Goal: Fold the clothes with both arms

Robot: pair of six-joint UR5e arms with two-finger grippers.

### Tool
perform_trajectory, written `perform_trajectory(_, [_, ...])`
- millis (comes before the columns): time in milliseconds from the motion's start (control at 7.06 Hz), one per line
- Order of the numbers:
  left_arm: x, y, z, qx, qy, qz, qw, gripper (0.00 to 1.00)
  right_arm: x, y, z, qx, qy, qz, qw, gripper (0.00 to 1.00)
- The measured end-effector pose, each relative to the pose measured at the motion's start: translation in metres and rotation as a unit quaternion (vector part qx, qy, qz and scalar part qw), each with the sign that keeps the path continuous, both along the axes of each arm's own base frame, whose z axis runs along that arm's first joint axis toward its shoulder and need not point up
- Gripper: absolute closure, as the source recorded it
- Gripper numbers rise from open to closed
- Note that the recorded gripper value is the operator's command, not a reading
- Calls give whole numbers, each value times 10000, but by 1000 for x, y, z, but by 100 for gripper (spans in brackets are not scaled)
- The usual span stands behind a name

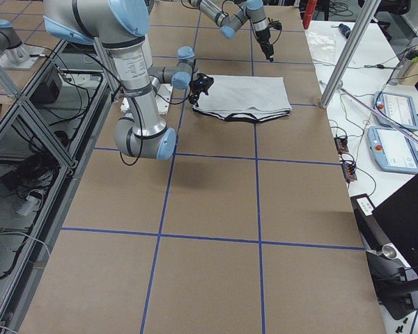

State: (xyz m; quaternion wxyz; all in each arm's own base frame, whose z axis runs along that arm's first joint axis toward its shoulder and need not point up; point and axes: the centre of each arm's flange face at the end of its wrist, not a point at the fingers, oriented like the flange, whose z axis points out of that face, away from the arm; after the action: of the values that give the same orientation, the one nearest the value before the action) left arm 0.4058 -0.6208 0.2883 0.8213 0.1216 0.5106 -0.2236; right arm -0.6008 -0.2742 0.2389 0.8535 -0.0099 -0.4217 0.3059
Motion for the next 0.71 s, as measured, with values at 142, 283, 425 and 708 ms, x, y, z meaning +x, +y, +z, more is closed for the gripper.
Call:
perform_trajectory(142, [-1,1,-1,6,6,1,10000,43,-2,7,5,-28,25,29,10000,0])
perform_trajectory(283, [-2,2,-2,20,20,3,10000,43,-4,11,8,-39,55,22,10000,1])
perform_trajectory(425, [-2,3,-4,36,35,5,10000,43,-6,14,12,-52,88,14,9999,14])
perform_trajectory(708, [-6,6,-7,68,62,0,10000,43,-7,16,14,-125,87,71,9999,41])
